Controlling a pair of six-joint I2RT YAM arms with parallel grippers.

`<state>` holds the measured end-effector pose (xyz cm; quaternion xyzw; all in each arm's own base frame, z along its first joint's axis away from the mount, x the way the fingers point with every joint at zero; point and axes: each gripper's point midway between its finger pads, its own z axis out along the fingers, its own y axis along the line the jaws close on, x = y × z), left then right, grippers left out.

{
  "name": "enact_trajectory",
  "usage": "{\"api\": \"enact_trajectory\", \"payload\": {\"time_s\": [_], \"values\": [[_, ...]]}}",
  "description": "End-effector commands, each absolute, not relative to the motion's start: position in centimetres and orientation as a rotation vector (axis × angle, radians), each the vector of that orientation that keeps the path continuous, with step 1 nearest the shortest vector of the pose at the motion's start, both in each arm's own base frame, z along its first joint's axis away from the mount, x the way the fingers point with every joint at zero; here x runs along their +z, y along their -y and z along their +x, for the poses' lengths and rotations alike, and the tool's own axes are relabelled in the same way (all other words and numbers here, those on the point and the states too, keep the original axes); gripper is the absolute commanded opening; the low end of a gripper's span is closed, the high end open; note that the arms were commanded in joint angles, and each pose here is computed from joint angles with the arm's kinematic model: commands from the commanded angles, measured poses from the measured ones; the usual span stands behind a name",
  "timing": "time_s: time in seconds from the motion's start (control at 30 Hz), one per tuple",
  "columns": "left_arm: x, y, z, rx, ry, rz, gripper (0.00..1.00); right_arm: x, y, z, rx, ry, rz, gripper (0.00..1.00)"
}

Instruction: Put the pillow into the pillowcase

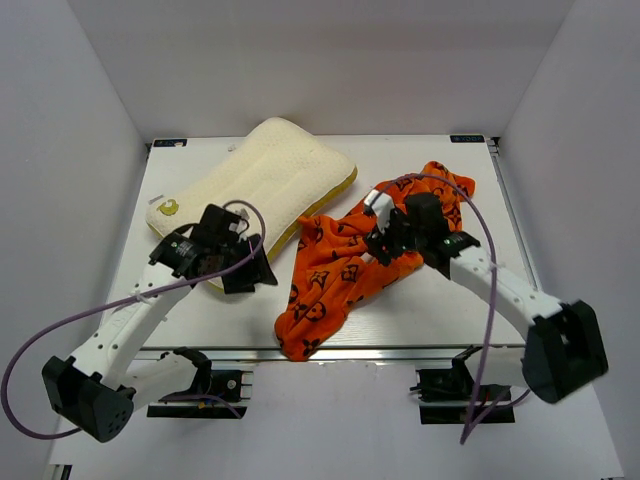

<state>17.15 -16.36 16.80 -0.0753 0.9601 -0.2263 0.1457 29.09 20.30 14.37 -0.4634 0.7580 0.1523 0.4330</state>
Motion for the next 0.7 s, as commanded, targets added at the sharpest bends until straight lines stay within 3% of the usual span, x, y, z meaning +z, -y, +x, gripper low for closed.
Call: {"api": "enact_trajectory", "payload": {"time_s": [0.0,0.23,0.43,0.67], "values": [[19.3,15.1,20.2,-0.540,-2.601,-0.174,0.67,18.2,-22.4,35.4,0.320,-1.739,-1.100,0.70],[17.3,18.6,26.0,-0.639,-2.479,-0.181,0.65,16.4,-25.4,40.4,0.334,-1.713,-1.207,0.69],[14.2,20.9,31.6,-0.583,-2.484,-0.147,0.65,13.4,-26.5,40.4,0.419,-1.807,-1.297,0.69],[11.4,22.9,34.6,-0.593,-2.515,-0.117,0.64,10.5,-26.4,39.6,0.456,-1.882,-1.330,0.69]]}}
